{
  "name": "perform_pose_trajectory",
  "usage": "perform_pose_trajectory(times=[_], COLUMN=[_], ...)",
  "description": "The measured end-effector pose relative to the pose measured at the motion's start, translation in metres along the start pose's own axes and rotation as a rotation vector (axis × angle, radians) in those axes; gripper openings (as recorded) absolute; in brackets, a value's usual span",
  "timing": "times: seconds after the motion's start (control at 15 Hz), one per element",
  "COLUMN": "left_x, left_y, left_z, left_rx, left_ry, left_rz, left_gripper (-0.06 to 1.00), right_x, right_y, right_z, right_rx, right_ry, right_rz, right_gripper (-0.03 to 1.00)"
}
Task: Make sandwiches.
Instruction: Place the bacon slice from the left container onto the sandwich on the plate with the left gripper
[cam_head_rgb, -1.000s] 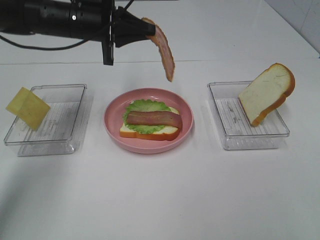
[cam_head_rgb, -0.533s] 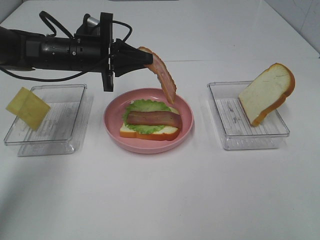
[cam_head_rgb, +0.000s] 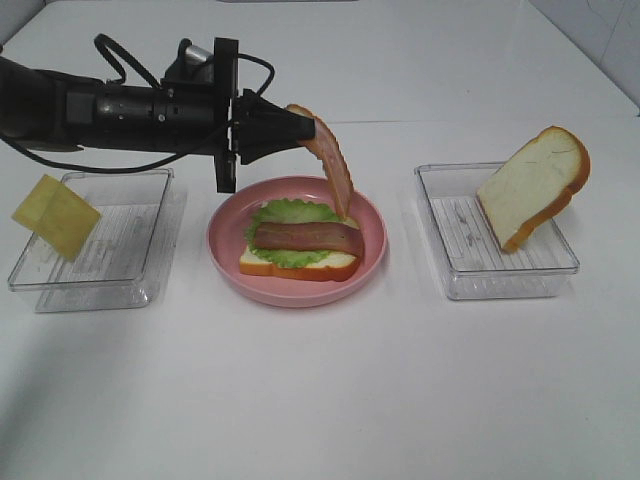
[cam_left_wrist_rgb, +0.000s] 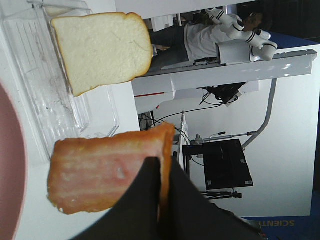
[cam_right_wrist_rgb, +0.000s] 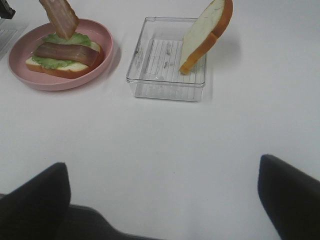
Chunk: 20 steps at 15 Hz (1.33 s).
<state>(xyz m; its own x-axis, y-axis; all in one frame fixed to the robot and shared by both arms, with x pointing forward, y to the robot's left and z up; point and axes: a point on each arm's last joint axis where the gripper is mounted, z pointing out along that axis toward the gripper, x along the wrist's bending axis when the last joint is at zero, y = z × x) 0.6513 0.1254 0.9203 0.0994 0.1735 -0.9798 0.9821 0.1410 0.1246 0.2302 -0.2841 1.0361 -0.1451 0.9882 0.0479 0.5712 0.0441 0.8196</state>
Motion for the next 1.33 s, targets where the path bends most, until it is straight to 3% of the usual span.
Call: perform_pose_trajectory(times=[0.2,0.33,0.6,0.93,1.33], left_x=[0.037,0.049,0.049,0.057,0.064], left_y=[-0.007,-0.009,-0.009,0.002,0.001], left_z=[0.010,0.012,0.012,-0.002,-0.009], left_rx=[0.022,0.027,0.028,-0.042,0.001], left_ry=[0.025,0.033,0.029,0.078,0.149], left_rz=[-0.080,-0.089,-0.065,-0.064,-0.030], left_gripper=[0.00,0.00,0.00,0.00,0.00], right_x=[0.000,0.000,0.000,0.000,0.000], right_y=[0.000,0.000,0.000,0.000,0.000], right_z=[0.000,0.000,0.000,0.000,0.000], right_rx=[0.000,0.000,0.000,0.000,0.000], right_ry=[0.000,0.000,0.000,0.000,0.000], right_rz=[0.000,0.000,0.000,0.000,0.000], right_gripper=[0.98,0.98,0.98,0.98,0.98])
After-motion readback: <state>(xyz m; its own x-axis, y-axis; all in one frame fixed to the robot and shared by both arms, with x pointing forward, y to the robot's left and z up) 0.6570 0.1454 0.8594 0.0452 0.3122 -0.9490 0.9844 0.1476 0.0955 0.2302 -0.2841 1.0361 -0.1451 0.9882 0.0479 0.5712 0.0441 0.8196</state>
